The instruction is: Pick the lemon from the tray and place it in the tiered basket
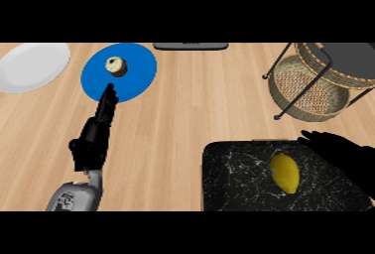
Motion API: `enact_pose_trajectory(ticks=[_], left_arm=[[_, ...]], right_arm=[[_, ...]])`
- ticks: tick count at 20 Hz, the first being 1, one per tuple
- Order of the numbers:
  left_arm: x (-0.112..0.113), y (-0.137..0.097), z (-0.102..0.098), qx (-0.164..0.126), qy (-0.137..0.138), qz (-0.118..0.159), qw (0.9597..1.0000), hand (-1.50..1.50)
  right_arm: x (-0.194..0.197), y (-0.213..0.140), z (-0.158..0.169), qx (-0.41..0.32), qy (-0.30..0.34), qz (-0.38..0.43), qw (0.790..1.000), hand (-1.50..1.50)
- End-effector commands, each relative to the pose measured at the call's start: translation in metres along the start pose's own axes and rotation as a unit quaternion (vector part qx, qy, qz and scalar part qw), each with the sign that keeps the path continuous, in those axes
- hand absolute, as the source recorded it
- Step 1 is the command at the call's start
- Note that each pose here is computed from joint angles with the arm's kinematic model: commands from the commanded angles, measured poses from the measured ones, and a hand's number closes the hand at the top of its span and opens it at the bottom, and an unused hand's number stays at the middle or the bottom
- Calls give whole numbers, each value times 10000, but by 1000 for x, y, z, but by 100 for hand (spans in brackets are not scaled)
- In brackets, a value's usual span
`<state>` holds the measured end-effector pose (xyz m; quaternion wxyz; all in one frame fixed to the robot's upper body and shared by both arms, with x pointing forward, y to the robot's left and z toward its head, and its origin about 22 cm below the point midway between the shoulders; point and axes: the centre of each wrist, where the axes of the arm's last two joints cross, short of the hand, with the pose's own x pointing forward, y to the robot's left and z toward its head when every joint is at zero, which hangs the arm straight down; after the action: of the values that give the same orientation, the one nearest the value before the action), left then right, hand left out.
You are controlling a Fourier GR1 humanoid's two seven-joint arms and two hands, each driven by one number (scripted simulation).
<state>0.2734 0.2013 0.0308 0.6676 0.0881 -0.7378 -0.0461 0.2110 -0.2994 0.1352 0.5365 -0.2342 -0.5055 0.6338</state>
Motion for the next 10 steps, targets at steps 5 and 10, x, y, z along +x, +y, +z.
enact_pose_trajectory(ticks=[5, 10], left_arm=[[0, 19, 7, -24, 18, 26, 10000, 0], [-14, 4, 1, -29, 75, -17, 10000, 0]], right_arm=[[8, 1, -29, 88, -89, -56, 9999, -150], [25, 19, -25, 261, -3, -91, 9996, -150]])
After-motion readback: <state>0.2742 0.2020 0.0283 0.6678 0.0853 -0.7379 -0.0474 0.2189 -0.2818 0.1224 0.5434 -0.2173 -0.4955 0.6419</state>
